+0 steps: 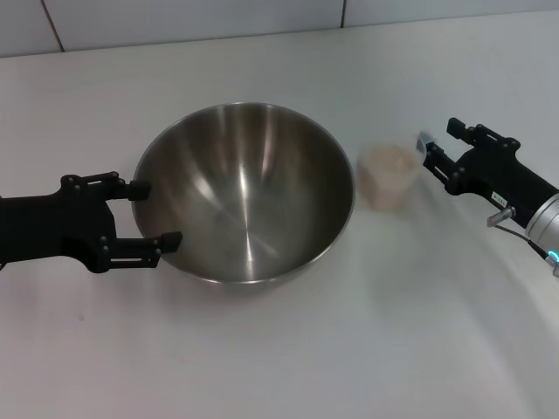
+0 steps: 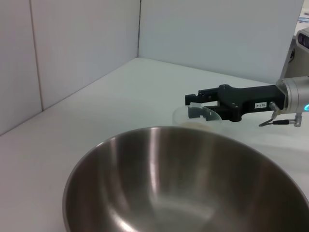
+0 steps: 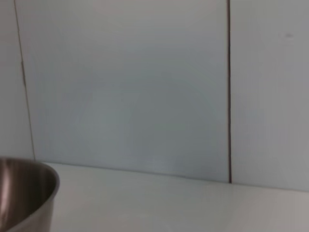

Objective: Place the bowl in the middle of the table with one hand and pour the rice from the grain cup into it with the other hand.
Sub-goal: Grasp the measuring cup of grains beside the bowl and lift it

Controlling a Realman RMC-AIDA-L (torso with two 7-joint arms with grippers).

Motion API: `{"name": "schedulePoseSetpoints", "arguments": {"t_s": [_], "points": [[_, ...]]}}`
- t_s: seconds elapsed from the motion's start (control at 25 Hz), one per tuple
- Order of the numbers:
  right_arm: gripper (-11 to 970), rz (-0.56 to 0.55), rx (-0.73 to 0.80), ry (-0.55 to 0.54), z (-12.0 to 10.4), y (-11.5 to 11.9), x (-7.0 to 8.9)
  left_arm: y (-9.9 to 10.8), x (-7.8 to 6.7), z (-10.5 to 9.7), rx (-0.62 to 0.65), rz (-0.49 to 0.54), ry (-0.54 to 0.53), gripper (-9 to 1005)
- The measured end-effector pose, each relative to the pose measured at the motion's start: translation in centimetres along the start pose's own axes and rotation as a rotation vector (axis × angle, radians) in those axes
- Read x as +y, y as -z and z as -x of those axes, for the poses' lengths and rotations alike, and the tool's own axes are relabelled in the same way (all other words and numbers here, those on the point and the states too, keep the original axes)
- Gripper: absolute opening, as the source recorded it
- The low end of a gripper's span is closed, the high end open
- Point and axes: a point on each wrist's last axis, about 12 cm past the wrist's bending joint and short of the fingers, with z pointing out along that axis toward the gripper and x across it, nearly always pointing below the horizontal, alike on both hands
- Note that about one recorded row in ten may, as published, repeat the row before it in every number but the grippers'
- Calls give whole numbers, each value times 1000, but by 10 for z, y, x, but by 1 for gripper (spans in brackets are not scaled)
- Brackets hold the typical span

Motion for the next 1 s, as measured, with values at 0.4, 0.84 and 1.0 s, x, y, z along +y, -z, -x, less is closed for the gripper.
{"name": "schedulePoseSetpoints", "arguments": {"t_s": [0.4,0.84,1.0], "points": [[325,-11,-19,-2,2,-2,2,-2,-1,1,4,-10,-6,844],[28,-29,-208,53,20,5,3,-2,-1,2,3,-9,-11,844],[15,-10,-417,190,41,9,18,-2,0,4,1,-8,-15,844]]}}
